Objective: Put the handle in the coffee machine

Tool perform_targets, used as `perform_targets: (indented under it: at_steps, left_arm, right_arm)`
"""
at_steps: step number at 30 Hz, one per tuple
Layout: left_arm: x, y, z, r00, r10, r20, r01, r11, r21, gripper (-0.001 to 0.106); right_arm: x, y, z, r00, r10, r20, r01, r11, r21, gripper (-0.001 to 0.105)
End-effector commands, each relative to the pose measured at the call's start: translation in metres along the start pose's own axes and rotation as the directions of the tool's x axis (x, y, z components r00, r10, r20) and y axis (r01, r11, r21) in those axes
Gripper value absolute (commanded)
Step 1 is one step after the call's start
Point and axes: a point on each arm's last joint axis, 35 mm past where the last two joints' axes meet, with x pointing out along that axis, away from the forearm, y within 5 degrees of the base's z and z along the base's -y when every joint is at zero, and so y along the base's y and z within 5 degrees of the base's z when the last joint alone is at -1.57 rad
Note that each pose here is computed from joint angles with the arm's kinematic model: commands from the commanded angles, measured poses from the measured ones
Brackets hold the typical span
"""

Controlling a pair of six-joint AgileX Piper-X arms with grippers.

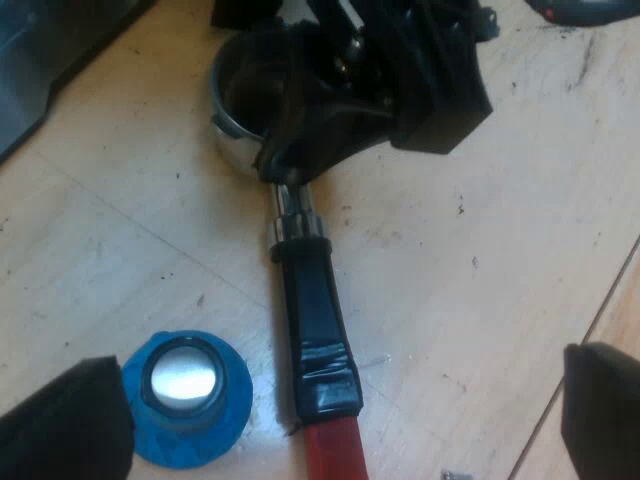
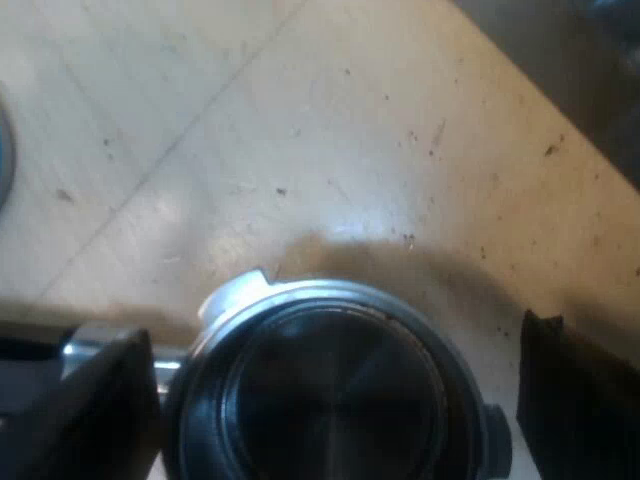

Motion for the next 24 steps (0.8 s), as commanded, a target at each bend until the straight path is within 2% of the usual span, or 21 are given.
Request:
perform_targets:
  at_steps: [1,13,16,22,24]
  left_arm:
    - [-0.0018,-0.0017,0.0012,1.0,-0.012,0.015,0.012,1.0,0.011,0.089]
    - [-0.0018,-0.0017,0.0012,1.0,-0.012,0.015,0.012,1.0,0.011,0.089]
    - [-0.0018,-0.0017,0.0012,1.0,-0.012,0.015,0.012,1.0,0.011,0.089]
    - [-0.0018,-0.0017,0.0012,1.0,-0.012,0.015,0.012,1.0,0.02,0.089]
    - [-0.0018,-0.0017,0.0012,1.0,-0.012,0.015,0.012,1.0,0.021,0.089]
  right_arm:
    - [0.0032,-0.0021,0.0003,1.0,0.009,-0.012,-0.009,1.0,-0.01,0.075]
    - [0.0109,-0.0024,-0.0022,0.999,0.014,-0.036,-0.015,1.0,-0.015,0.075]
    - [0.0109,-0.0025,-0.0021,0.999,0.014,-0.034,-0.014,1.0,-0.015,0.071]
    - [0.0109,-0.0025,-0.0021,0.999,0.014,-0.034,-0.014,1.0,-0.015,0.051]
    - [0.0109,-0.0024,-0.0023,0.999,0.014,-0.037,-0.015,1.0,-0.015,0.04]
